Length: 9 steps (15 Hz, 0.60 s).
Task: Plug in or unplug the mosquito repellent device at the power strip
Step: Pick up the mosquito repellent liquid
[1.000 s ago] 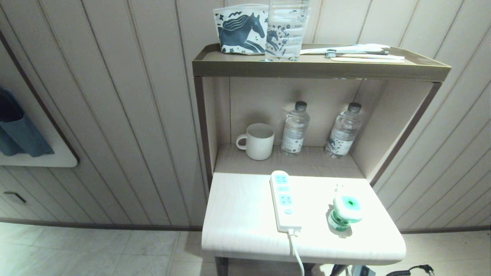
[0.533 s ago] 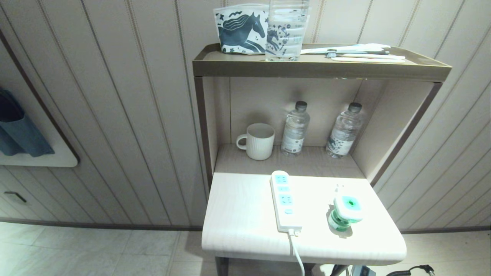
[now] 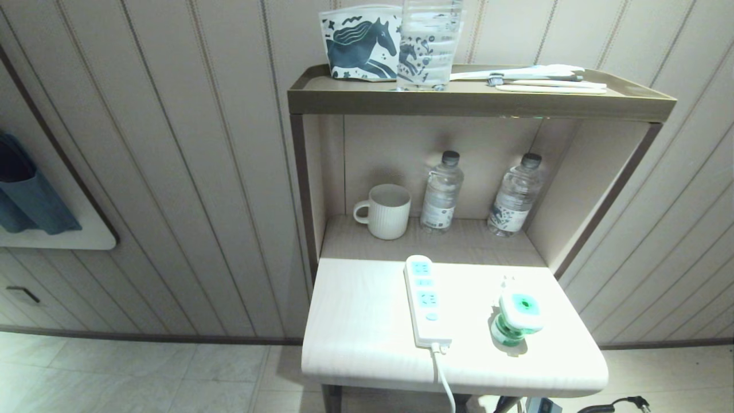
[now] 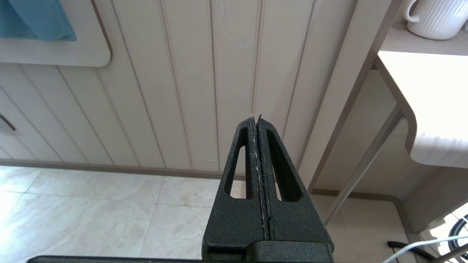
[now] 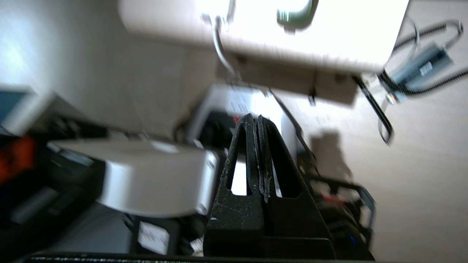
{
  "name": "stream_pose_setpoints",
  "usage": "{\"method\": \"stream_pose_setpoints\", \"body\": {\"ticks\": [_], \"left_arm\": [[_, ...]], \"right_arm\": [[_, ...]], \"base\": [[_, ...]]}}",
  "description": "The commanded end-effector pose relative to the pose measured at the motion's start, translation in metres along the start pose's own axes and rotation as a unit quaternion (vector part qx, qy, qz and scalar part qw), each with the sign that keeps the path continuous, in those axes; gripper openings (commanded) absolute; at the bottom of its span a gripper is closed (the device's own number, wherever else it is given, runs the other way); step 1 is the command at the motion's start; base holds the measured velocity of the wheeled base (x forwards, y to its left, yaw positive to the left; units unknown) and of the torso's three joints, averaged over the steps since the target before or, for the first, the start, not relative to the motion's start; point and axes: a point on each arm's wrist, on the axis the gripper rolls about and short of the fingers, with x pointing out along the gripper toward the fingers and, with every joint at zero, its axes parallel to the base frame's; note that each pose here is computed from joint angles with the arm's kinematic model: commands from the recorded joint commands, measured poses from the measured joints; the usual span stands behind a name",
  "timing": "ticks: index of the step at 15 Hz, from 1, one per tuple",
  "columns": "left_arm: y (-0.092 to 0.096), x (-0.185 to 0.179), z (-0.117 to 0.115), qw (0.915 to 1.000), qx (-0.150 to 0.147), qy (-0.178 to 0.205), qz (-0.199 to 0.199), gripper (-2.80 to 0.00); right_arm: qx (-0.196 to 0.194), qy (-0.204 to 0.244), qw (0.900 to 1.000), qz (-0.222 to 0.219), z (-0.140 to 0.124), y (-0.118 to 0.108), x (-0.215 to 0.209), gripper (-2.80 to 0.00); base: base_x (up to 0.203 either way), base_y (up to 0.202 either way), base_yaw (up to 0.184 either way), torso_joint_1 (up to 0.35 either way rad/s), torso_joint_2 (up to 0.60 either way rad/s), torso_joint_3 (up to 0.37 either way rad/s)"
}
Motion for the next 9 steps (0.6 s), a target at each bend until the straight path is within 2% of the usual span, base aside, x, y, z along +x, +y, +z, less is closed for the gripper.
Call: {"method": "stream_pose_setpoints", "body": {"ticks": [1,2,4,5,6,8,9], "left_arm": [[0.000,0.000,0.000,1.0000,0.000,0.001,0.000,-2.80],[0.000,0.000,0.000,1.0000,0.000,0.001,0.000,-2.80],[0.000,0.000,0.000,1.0000,0.000,0.001,0.000,-2.80],[0.000,0.000,0.000,1.0000,-0.001,0.001,0.000,-2.80],[0.000,0.000,0.000,1.0000,-0.001,0.001,0.000,-2.80],[0.000,0.000,0.000,1.0000,-0.001,0.001,0.000,-2.80],[0.000,0.000,0.000,1.0000,0.000,0.000,0.000,-2.80]], "right_arm": [[-0.059,0.088,0.994,-0.033,-0.011,0.002,0.034,-2.80],[-0.071,0.076,0.993,-0.050,-0.013,0.001,0.040,-2.80],[-0.080,0.028,0.994,-0.063,-0.018,-0.002,0.053,-2.80],[-0.100,-0.003,0.993,-0.059,-0.027,-0.005,0.059,-2.80],[-0.117,-0.042,0.991,-0.053,-0.034,-0.006,0.068,0.00],[-0.128,-0.123,0.983,-0.046,-0.043,-0.008,0.084,0.00],[-0.139,-0.133,0.980,-0.051,-0.051,-0.011,0.093,0.00]], "base": [[0.000,0.000,0.000,0.000,0.00,0.000],[0.000,0.000,0.000,0.000,0.00,0.000],[0.000,0.000,0.000,0.015,0.01,-0.001],[0.000,0.000,0.000,0.000,0.00,0.000],[0.000,0.000,0.000,0.000,0.00,0.000],[0.000,0.000,0.000,0.000,0.00,0.000],[0.000,0.000,0.000,0.000,0.00,0.000]]}}
